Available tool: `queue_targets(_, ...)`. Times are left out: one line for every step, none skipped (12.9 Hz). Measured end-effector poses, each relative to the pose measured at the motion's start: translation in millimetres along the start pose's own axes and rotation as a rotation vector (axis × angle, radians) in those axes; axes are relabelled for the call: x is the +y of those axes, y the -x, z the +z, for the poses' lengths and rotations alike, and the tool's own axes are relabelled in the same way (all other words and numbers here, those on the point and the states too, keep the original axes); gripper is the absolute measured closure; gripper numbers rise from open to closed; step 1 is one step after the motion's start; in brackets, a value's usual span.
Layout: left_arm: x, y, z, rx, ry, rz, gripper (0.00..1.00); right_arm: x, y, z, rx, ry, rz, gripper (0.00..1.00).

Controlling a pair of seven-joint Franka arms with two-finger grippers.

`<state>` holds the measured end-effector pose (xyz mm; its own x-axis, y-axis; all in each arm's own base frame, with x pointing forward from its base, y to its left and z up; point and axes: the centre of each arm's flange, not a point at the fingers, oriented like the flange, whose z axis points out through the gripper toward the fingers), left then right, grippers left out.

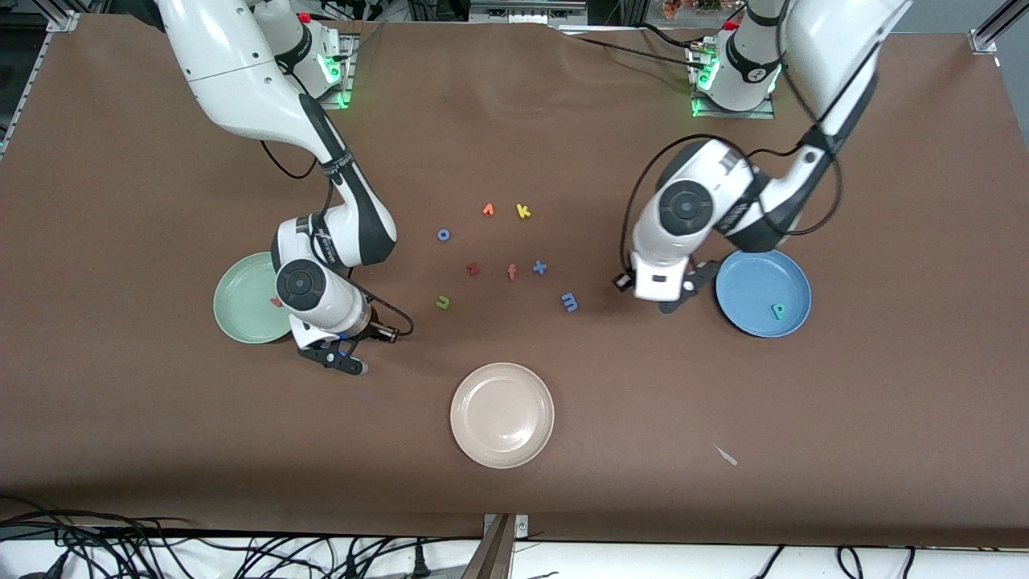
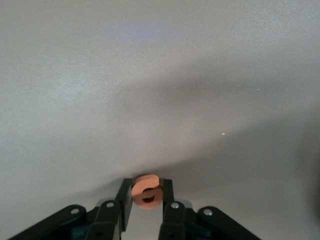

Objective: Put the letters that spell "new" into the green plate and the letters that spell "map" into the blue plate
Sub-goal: 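Place the yellow letter on the blue plate while the right gripper places 6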

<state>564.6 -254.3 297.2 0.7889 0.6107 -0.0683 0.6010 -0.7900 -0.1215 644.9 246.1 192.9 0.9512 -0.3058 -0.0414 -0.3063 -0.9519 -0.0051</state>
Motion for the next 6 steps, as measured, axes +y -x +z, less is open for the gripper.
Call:
queue_targets(-20.1, -25.7, -5.2, -0.005, -0.023, 0.038, 0.73, 0.0, -1.3, -5.9, -0.015, 0.011, -0.020, 0.72)
queue_targets(-41.4, -51.1, -5.5, -0.020, -0.045, 0.077, 0.73, 3.4, -2.2, -13.3, -0.035, 0.026, -0.048, 0.72)
queue_targets(-63.4, -75.8, -1.1, -0.043, -0.062, 0.118, 0.73, 11.8, -4.4, -23.3, -0.054, 0.044, -0.077, 0.72)
queue_targets(-81.4, -93.8, 6.0, -0.064, -0.071, 0.154, 0.73, 21.0, -6.9, -33.6, -0.061, 0.052, -0.102, 0.72)
queue_targets(-97.5, -108.1, 15.1, -0.087, -0.076, 0.188, 0.73, 30.8, -6.6, -43.5, -0.066, 0.057, -0.125, 0.72)
queue_targets(-111.8, -120.1, 25.9, -0.112, -0.079, 0.217, 0.73, 41.4, -3.6, -52.7, -0.069, 0.064, -0.148, 0.72)
